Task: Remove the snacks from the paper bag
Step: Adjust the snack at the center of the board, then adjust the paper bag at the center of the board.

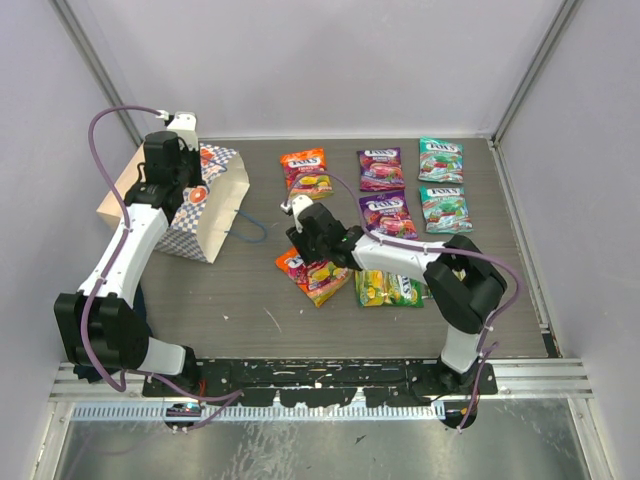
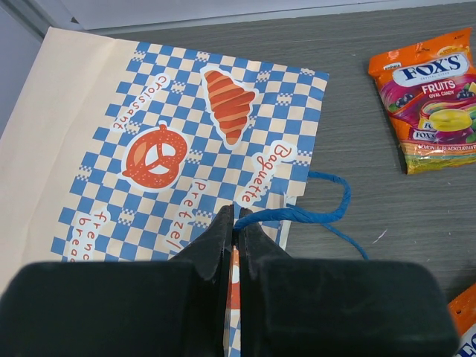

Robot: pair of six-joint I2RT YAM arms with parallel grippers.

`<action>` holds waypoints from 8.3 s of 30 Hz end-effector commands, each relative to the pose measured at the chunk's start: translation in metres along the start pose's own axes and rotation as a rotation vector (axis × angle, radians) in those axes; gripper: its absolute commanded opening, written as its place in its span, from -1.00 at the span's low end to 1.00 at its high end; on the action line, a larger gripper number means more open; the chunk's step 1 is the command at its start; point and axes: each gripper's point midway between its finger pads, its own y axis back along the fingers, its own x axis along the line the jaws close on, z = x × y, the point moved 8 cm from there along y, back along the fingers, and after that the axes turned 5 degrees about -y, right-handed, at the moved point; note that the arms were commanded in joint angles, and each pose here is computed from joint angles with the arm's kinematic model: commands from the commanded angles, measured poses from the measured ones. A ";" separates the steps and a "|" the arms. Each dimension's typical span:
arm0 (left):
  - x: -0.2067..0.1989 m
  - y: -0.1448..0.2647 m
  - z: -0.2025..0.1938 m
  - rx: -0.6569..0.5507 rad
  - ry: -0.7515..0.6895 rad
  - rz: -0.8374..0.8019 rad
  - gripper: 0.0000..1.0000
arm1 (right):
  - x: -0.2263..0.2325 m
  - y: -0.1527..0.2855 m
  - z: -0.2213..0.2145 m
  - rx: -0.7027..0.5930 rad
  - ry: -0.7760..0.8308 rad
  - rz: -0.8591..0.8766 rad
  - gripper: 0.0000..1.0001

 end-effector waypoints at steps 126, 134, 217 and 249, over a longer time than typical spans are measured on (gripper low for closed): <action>0.005 0.016 0.027 -0.095 0.022 0.009 -0.94 | 0.006 0.000 -0.031 0.223 -0.024 -0.026 0.50; 0.005 0.016 0.028 -0.096 0.022 0.008 -0.94 | 0.017 -0.027 -0.035 0.266 -0.106 -0.004 0.42; 0.018 0.091 0.118 -0.325 0.068 -0.010 -0.98 | 0.055 -0.032 0.146 -0.259 -0.553 0.351 1.00; 0.021 0.097 0.097 -0.323 0.094 0.048 -0.26 | 0.034 0.002 0.232 -0.238 -0.460 0.247 -0.93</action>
